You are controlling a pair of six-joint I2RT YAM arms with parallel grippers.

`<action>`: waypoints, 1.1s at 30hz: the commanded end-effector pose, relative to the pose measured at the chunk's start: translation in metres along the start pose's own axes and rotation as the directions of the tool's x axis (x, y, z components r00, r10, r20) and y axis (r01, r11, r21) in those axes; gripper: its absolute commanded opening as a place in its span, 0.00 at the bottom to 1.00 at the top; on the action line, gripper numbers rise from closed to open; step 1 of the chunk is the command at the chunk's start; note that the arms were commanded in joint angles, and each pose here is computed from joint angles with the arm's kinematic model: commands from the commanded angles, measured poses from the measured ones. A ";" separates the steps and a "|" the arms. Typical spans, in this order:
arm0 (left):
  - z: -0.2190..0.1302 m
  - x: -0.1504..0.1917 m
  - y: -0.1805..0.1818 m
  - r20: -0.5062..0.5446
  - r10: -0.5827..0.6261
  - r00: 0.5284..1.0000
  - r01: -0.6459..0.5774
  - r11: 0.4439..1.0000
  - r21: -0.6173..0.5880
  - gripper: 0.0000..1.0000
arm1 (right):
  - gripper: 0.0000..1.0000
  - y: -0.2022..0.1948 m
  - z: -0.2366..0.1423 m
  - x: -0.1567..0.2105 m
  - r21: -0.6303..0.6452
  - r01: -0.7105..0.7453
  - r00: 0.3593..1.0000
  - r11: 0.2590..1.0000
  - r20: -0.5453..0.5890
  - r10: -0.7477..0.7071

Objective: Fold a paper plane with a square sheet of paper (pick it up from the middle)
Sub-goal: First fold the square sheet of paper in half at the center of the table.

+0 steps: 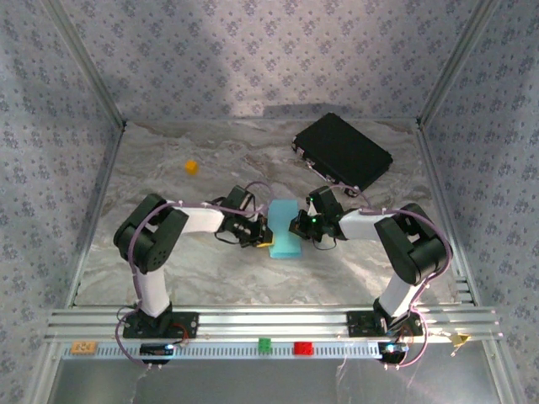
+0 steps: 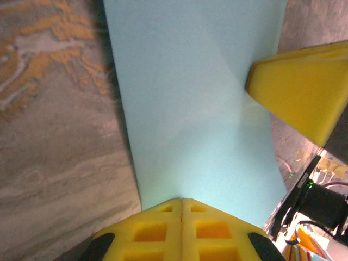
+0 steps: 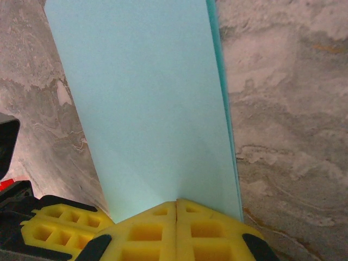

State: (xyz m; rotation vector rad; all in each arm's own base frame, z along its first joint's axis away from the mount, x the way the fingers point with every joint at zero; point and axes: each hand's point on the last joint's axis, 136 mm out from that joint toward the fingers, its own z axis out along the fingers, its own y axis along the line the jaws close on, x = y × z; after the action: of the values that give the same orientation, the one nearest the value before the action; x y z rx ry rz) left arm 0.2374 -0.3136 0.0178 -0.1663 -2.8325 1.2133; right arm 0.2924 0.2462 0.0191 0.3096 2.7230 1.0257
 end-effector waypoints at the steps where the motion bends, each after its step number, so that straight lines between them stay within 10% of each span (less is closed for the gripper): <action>1: -0.007 0.024 0.026 -0.044 -0.031 0.999 0.026 0.993 -0.118 0.00 | 0.00 -0.049 0.000 0.022 0.171 -0.066 0.996 0.983 -0.041 0.074; 14: -0.009 0.002 -0.036 0.007 -0.017 1.000 0.017 0.999 0.036 0.03 | 0.00 -0.048 0.000 0.022 0.172 -0.065 0.996 0.983 -0.043 0.074; 33: 0.009 0.063 0.027 -0.147 -0.015 0.989 -0.006 0.990 -0.138 0.00 | 0.00 -0.049 -0.001 0.022 0.174 -0.068 0.996 0.982 -0.039 0.075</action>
State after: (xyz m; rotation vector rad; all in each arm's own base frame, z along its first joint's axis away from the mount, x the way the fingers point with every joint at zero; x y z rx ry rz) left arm 0.2130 -0.3212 0.0164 -0.2381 -2.8168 1.1637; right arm 0.2913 0.2458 0.0190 0.3108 2.7266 1.0246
